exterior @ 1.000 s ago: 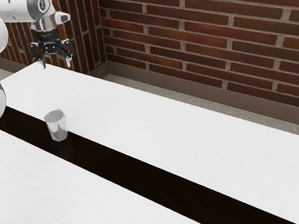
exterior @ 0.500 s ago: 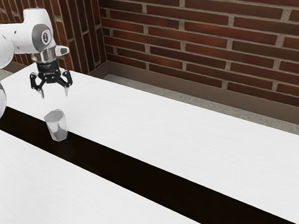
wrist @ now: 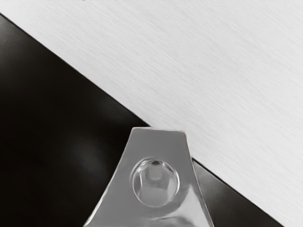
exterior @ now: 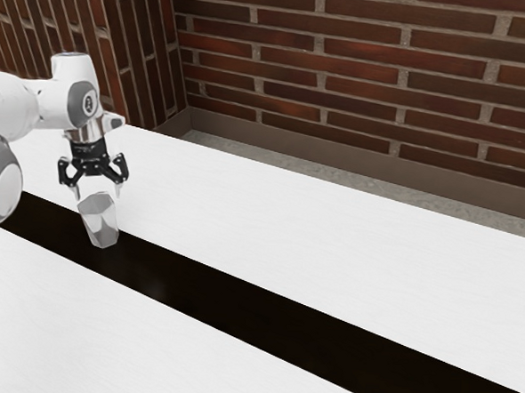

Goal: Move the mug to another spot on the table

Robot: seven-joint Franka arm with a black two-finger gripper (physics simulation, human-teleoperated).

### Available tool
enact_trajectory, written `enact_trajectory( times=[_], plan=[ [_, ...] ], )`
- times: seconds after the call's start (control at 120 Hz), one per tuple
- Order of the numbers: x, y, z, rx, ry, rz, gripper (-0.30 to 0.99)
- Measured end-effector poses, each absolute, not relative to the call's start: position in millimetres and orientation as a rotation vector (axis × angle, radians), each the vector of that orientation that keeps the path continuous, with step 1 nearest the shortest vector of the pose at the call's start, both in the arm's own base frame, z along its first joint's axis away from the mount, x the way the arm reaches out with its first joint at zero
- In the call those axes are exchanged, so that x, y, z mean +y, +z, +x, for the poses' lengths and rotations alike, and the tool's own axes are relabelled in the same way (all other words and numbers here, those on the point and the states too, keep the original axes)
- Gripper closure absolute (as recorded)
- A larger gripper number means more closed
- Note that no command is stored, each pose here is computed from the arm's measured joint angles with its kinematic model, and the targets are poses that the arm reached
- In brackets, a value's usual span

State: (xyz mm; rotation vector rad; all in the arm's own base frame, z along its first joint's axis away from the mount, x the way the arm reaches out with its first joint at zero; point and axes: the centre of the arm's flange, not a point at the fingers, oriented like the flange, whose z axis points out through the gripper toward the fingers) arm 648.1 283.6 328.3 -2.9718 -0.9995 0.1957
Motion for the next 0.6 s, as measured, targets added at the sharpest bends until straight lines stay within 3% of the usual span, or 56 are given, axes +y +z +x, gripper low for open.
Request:
enact_trajectory(
  times=[0.408,0.6],
  plan=[
    [287,294,650,-0.983,0.192,-2.962,0.0],
    [284,283,650,-0.992,0.19,-2.97,0.12]
  ],
)
